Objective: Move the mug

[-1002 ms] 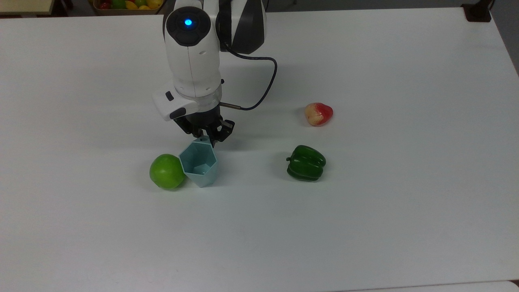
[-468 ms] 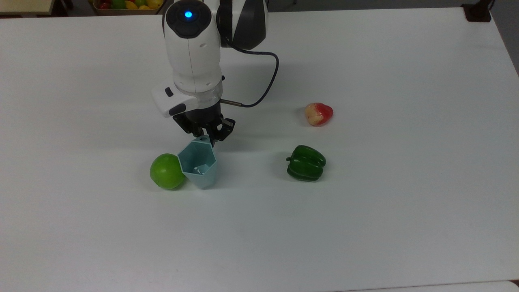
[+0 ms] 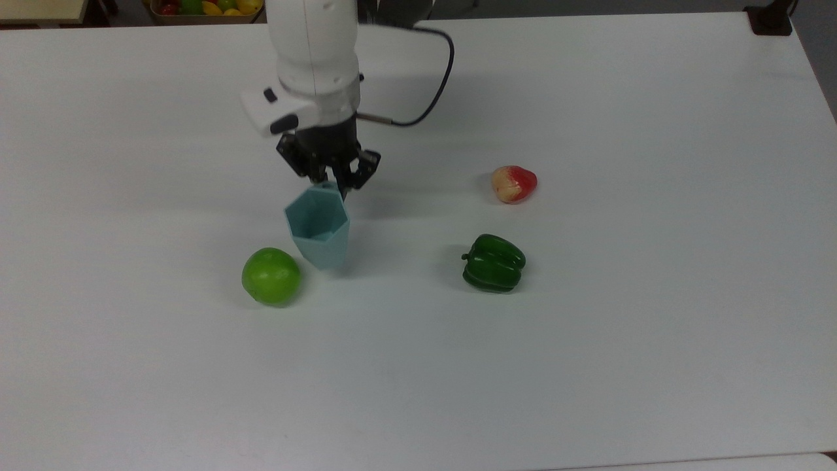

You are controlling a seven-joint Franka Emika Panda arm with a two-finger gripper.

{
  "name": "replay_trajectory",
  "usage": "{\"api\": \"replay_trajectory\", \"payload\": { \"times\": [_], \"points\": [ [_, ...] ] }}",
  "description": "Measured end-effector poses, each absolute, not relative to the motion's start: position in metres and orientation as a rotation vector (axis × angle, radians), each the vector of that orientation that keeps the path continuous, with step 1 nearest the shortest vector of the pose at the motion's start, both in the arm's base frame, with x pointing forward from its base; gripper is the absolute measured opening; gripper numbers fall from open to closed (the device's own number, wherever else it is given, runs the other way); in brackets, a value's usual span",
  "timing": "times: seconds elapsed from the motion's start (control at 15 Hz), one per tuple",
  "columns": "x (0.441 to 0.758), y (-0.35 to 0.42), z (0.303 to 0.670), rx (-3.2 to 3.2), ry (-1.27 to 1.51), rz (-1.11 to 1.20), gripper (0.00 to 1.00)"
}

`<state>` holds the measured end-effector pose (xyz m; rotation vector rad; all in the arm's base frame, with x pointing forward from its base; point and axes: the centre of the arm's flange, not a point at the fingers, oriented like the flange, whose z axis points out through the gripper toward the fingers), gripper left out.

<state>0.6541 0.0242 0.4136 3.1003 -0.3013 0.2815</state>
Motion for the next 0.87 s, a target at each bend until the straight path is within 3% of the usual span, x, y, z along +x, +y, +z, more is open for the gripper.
{"api": "replay_trajectory", "payload": {
  "times": [0.2, 0.4, 0.87],
  "points": [
    [0.606, 0.026, 0.442, 3.122, -0.344, 0.285, 0.25],
    [0.568, 0.026, 0.443, 3.144, -0.378, 0.243, 0.25],
    [0.533, 0.026, 0.422, 3.137, -0.377, 0.104, 0.25]
  ]
}}
